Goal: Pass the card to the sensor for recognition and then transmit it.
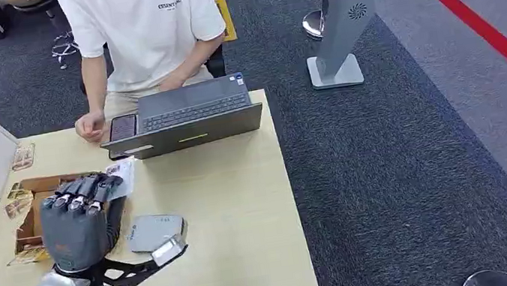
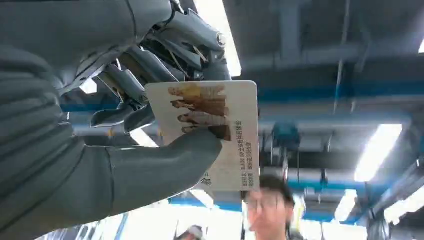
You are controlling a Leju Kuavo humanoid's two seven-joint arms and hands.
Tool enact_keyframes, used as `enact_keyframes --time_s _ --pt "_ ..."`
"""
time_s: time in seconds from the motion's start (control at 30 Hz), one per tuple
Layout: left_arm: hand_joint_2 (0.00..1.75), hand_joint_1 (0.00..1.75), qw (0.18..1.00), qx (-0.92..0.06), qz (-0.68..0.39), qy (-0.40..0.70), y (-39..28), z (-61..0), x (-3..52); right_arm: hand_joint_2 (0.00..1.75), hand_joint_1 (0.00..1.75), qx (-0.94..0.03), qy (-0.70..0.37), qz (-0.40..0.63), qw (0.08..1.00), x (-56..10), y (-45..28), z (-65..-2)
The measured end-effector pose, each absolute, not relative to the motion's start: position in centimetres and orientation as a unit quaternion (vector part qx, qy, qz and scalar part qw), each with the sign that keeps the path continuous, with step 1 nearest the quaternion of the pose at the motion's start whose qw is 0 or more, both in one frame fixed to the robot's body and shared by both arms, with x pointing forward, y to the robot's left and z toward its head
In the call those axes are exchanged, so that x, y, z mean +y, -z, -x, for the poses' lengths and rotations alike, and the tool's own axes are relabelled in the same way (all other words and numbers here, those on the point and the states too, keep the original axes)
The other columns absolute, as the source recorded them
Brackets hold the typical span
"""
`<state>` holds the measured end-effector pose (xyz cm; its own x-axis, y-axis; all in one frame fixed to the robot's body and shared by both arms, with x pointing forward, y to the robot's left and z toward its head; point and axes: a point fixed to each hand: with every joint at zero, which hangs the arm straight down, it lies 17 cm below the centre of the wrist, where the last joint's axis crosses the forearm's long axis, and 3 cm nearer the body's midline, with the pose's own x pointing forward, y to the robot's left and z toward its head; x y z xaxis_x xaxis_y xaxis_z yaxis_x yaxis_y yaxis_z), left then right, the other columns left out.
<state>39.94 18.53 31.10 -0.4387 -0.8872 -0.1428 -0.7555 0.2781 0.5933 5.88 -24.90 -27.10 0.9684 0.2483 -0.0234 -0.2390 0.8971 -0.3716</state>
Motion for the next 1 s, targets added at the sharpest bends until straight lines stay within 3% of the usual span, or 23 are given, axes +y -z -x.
enact_keyframes --time_s 0.37,0.53,0.73,0.93,0.97,1.0 --pt "1.75 1.75 0.078 -0.721 -0.632 0.273 -37.8 -44.4 25.7 1.75 0.00 -0.020 -0.152 0.182 0.971 -24.6 27.1 -6.3" --pt "1.75 1.75 0.076 -0.700 -0.651 0.285 -38.2 -45.9 27.3 1.75 0.00 -0.021 -0.154 0.180 0.971 -24.6 27.2 -6.3" --pt "1.75 1.75 0.129 -0.622 -0.701 0.325 -36.7 -52.1 34.5 1.75 0.00 -0.028 -0.159 0.171 0.972 -24.4 27.3 -6.6" --pt "1.75 1.75 0.156 -0.598 -0.702 0.355 -34.8 -54.4 37.2 1.75 0.00 -0.021 -0.155 0.173 0.972 -24.7 27.3 -6.4" --pt "1.75 0.00 0.160 -0.596 -0.701 0.358 -34.4 -54.6 37.3 1.75 0.00 -0.020 -0.154 0.173 0.973 -24.8 27.3 -6.4" --pt "1.75 0.00 0.164 -0.594 -0.700 0.361 -34.1 -54.7 37.5 1.75 0.00 -0.020 -0.154 0.173 0.973 -24.8 27.3 -6.4"
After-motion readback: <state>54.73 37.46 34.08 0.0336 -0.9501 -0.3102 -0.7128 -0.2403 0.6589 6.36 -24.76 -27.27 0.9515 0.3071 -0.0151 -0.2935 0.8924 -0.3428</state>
